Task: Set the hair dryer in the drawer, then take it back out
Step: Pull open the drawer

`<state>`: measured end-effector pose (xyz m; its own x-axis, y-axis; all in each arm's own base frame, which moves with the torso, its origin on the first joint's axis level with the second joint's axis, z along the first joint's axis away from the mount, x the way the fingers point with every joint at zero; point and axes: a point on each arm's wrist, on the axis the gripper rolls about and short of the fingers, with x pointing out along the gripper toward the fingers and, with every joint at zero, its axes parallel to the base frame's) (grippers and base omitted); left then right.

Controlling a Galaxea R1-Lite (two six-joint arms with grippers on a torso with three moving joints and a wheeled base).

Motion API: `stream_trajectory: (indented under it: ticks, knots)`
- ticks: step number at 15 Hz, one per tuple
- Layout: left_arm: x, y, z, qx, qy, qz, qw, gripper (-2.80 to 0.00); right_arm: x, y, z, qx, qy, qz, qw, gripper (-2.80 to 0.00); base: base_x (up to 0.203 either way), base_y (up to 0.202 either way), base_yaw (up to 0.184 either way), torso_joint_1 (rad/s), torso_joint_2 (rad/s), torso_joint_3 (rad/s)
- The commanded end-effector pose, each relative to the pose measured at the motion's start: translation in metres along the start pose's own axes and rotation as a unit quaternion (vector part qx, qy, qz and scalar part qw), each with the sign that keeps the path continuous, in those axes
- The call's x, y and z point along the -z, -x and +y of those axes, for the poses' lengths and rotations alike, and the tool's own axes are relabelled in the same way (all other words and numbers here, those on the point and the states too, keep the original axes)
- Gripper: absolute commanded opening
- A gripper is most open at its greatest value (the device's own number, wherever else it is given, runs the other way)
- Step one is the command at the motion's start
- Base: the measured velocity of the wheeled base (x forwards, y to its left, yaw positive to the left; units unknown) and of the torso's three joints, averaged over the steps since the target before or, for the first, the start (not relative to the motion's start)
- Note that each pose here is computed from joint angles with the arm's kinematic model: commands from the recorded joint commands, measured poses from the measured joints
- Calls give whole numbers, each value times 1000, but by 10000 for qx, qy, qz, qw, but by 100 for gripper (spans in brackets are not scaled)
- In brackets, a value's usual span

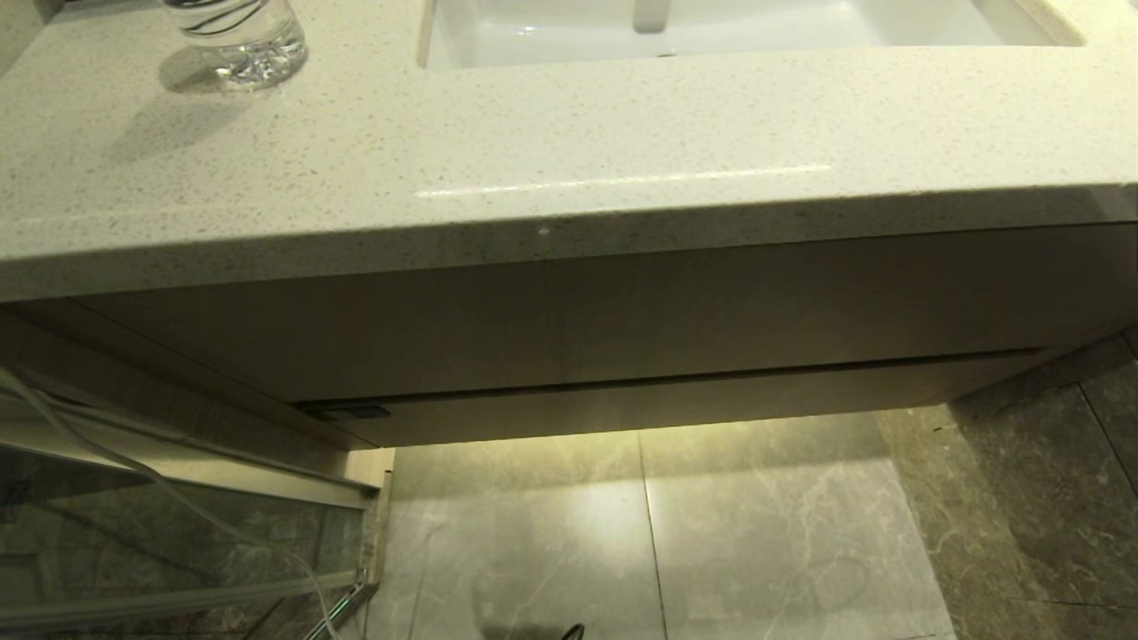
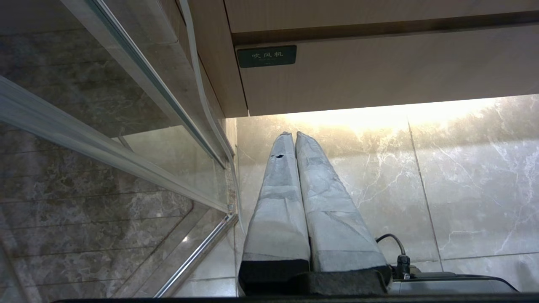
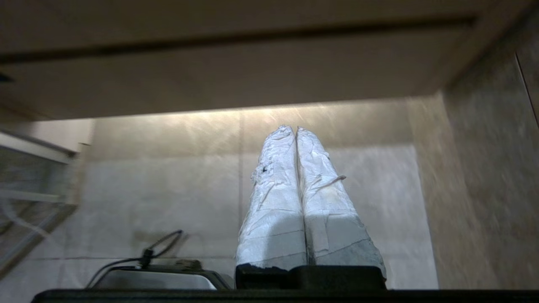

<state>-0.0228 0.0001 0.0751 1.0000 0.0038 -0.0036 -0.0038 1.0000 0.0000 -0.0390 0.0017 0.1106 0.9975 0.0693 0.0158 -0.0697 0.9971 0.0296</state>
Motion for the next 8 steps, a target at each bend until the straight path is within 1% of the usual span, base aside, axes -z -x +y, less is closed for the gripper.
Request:
stream_trajectory:
  ticks: [1, 2, 3, 4, 5, 6, 8]
  knots:
    - [0, 0, 0, 3, 0, -3, 10000, -280, -44, 25, 6, -665, 66, 191, 9976, -280, 0, 0, 0, 0, 0, 0]
    - [0, 0, 0, 3, 0, -3, 10000, -280, -60, 35, 9, -1051, 80, 408, 9936, -280, 0, 0, 0, 0, 0, 0]
    - [0, 0, 0, 3, 0, -3, 10000, -280, -74, 43, 12, -1493, 50, 694, 9863, -280, 0, 0, 0, 0, 0, 0]
    - [0, 0, 0, -4, 0, -3, 10000, -280, -87, 45, 15, -2006, -21, 1081, 9737, -280, 0, 0, 0, 0, 0, 0]
    - [0, 0, 0, 3, 0, -3, 10000, -280, -97, 41, 16, -2408, -75, 1437, 9598, -280, 0, 0, 0, 0, 0, 0]
    - [0, 0, 0, -4, 0, -3, 10000, -280, -105, 36, 17, -2754, -121, 1691, 9463, -280, 0, 0, 0, 0, 0, 0]
    - [0, 0, 0, 3, 0, -3, 10000, -280, -115, 19, 18, -3277, -218, 2188, 9188, -280, 0, 0, 0, 0, 0, 0]
